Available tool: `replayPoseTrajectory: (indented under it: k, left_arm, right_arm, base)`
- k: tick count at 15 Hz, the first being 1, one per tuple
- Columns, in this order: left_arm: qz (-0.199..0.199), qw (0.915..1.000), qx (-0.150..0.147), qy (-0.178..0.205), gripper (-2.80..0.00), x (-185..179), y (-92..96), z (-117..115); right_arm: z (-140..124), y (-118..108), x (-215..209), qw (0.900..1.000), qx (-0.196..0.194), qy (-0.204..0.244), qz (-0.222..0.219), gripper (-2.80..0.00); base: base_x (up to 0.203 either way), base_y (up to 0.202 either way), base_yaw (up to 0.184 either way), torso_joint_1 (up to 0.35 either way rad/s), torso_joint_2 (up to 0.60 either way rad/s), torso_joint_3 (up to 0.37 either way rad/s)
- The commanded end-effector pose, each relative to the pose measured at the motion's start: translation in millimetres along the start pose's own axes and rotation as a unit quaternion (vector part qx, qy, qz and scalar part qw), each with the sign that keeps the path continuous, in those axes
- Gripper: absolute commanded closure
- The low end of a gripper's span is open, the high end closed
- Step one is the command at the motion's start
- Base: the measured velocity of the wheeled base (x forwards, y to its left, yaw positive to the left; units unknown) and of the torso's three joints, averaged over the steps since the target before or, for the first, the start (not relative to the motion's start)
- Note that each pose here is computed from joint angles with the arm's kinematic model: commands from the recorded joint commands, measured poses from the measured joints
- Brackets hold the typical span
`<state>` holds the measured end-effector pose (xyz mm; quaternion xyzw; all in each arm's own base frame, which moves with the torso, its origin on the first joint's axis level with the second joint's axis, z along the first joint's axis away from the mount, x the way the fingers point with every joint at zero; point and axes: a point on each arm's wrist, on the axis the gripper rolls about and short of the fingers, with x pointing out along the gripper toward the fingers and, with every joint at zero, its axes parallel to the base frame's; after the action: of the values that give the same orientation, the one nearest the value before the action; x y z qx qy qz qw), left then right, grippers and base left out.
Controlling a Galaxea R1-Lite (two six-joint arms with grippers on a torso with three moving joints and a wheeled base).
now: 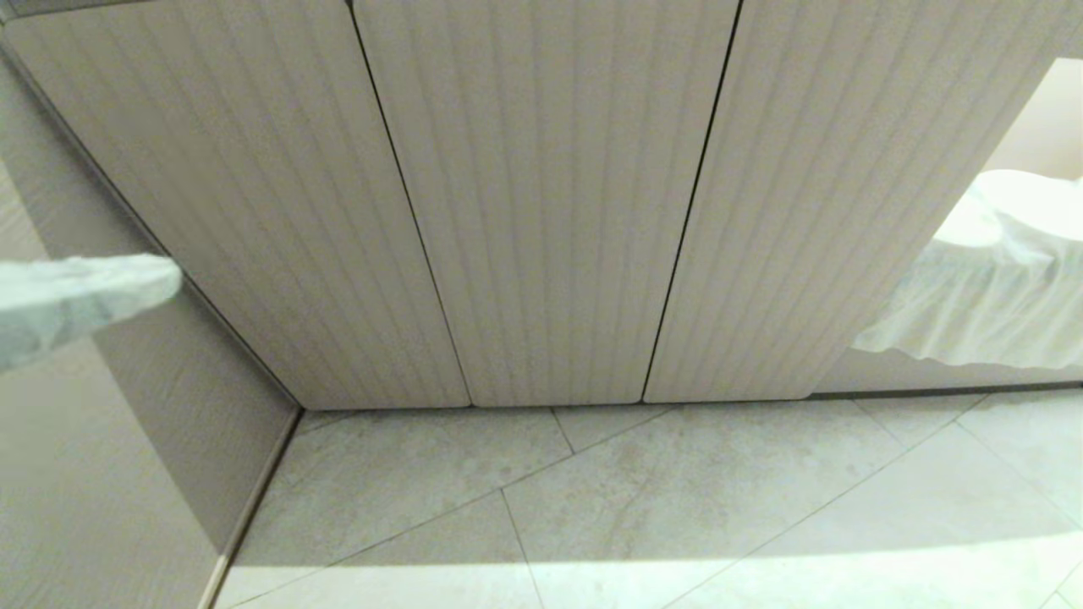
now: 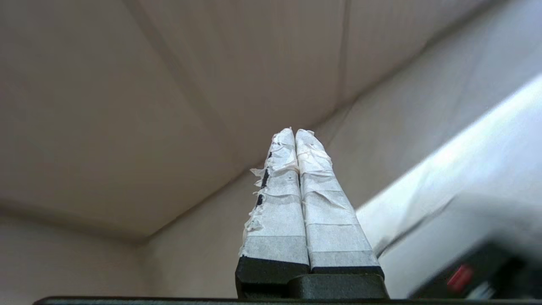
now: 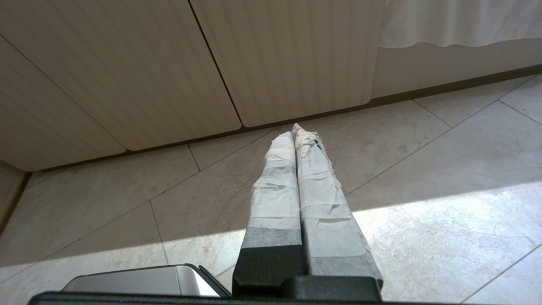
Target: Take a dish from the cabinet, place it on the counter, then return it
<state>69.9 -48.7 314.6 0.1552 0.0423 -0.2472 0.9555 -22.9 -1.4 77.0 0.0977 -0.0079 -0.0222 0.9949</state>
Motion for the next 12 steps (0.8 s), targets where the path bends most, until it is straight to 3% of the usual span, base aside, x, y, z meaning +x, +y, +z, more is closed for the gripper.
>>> replayPoseTrajectory:
  k: [1, 6, 12]
  left_arm:
    - [0.019, 0.9993, 0.029, 0.012, 0.00, -45, 3.8, -19]
    - [0.015, 0.9988, 0.036, 0.029, 0.00, -51, 0.0, -38]
    - [-0.007, 0.9982, 0.030, 0.052, 0.00, -77, -19.9, -132]
  right_arm:
    - [0, 0, 0, 1.000, 0.001, 0.000, 0.000, 0.00]
    - [0, 0, 0, 1.000, 0.001, 0.000, 0.000, 0.00]
    - [0, 0, 0, 1.000, 0.001, 0.000, 0.001, 0.00]
  base:
    - [0.000, 0.000, 0.000, 0.000, 0.00, 0.000]
    - [0.000, 0.000, 0.000, 0.000, 0.00, 0.000]
    - [0.000, 0.000, 0.000, 0.000, 0.00, 0.000]
